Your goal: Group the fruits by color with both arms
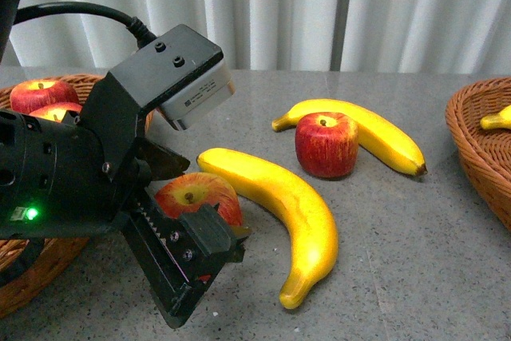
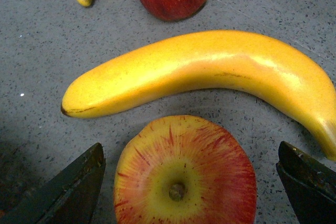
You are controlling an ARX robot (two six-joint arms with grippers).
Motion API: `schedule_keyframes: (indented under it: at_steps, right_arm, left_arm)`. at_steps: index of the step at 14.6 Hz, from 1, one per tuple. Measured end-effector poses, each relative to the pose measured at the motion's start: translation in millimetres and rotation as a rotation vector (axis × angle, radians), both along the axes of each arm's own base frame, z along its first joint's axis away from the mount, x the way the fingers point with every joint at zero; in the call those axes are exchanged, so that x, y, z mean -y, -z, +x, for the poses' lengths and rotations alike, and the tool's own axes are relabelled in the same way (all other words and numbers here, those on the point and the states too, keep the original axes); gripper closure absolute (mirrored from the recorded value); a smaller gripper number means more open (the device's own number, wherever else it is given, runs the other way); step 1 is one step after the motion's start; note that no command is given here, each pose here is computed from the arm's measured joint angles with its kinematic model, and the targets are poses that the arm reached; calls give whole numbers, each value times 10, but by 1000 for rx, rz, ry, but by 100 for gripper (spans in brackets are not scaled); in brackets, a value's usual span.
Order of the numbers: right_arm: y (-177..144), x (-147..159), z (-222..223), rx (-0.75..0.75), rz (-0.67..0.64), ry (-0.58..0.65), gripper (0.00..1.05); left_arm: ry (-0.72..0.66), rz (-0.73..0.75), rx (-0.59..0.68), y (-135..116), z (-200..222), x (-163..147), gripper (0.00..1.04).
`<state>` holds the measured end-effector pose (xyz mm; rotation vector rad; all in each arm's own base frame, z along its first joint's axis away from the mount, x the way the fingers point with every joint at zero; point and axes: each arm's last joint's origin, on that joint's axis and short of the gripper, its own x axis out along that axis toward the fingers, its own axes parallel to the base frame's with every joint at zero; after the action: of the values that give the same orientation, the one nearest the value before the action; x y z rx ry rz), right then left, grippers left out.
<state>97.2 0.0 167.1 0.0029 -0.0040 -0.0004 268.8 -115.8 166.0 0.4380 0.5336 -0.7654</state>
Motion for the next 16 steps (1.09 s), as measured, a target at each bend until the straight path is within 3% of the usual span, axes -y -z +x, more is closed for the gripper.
schedule_keyframes:
  at_steps: [3, 6, 8, 11, 13, 14, 16]
  right_arm:
    - [0, 0, 0, 0, 0, 0, 6]
    - [0, 0, 0, 0, 0, 0, 6]
    - [0, 0, 0, 0, 0, 0, 6]
    - [0, 0, 0, 0, 0, 0, 6]
    - [0, 0, 0, 0, 0, 0, 6]
    - [0, 0, 0, 0, 0, 0, 6]
    - [0, 0, 0, 0, 0, 0, 6]
  left_arm:
    - [26, -4, -2, 95, 68, 23, 7]
    - [40, -5, -2, 99, 63, 42, 33]
    - [35, -5, 6, 75, 58, 39, 38]
    - [-72, -41, 161, -319, 41, -39, 38]
    - [-382, -130, 380, -859, 34, -325, 39]
    - [-568, -167, 422, -1006, -13, -544, 39]
    - [-894, -239, 358, -925, -156, -998, 39]
